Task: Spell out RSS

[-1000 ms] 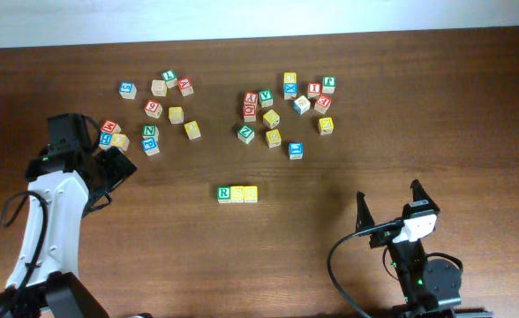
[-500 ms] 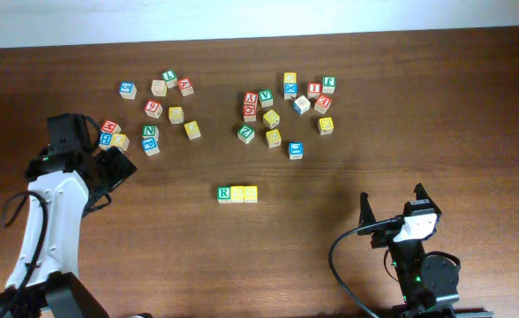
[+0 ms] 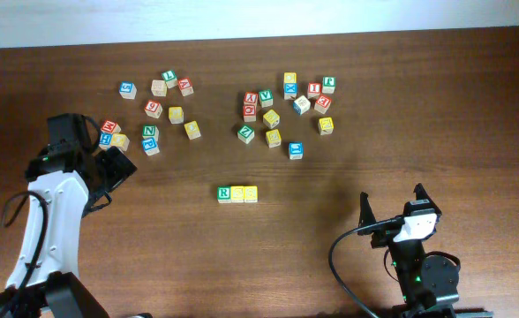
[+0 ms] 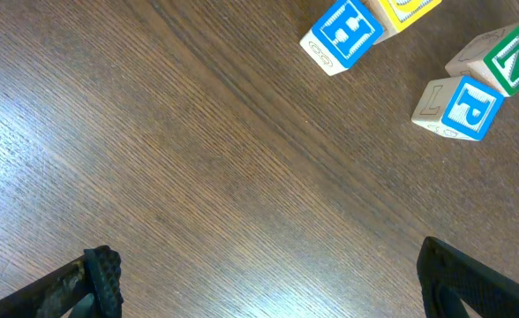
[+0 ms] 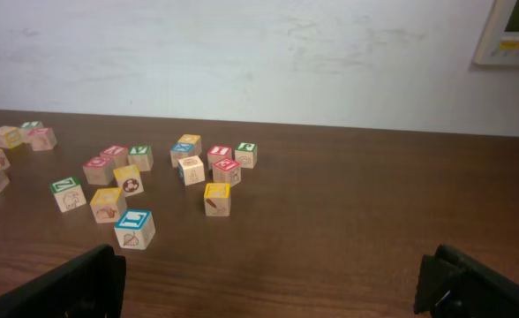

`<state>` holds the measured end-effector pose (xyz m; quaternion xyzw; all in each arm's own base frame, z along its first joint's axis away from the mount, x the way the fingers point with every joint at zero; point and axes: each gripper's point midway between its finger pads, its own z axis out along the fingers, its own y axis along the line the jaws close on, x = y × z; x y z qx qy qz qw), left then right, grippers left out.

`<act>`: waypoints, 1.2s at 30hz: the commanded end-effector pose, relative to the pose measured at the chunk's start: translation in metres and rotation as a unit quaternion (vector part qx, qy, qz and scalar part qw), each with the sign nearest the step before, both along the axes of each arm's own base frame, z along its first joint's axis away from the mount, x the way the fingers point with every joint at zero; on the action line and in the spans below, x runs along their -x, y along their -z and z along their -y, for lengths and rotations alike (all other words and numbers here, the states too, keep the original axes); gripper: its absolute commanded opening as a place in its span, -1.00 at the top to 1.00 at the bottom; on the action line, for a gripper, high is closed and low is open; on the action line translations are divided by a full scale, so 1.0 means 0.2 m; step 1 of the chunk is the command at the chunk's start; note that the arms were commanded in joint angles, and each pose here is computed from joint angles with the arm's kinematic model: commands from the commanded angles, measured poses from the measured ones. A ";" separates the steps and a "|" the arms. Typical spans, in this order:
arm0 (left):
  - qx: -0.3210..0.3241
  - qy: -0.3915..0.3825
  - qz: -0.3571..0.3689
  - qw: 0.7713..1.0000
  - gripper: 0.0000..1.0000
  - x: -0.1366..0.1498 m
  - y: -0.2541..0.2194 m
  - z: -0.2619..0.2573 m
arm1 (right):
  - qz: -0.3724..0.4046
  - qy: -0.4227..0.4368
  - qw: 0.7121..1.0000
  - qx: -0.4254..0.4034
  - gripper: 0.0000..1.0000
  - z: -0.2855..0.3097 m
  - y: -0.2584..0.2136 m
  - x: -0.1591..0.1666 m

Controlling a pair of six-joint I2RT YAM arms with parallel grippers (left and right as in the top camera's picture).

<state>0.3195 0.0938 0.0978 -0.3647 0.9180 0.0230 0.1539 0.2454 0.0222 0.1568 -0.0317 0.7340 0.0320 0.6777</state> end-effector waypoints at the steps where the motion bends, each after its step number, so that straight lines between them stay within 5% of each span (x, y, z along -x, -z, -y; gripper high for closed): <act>1: -0.010 -0.003 0.015 1.000 -0.98 -0.02 -0.06 -0.02 | -0.001 0.007 1.000 -0.006 -0.97 0.01 0.01 0.00; 15: -0.031 0.000 0.015 0.999 -0.98 0.01 -0.10 -0.05 | -0.001 0.007 1.000 -0.006 -0.97 0.01 0.01 0.00; 24: -0.061 0.071 0.239 0.966 -0.98 -0.01 -0.66 0.14 | -0.001 0.007 1.000 -0.005 -0.97 0.01 0.01 0.00; 33: -0.120 0.117 0.287 0.943 -0.98 0.37 -0.93 0.20 | -0.001 0.007 1.000 -0.005 -0.97 0.01 0.01 0.00; 36: -0.156 0.201 0.299 0.920 -0.98 0.41 -0.99 0.26 | -0.001 0.007 1.000 -0.005 -0.97 0.01 0.01 0.00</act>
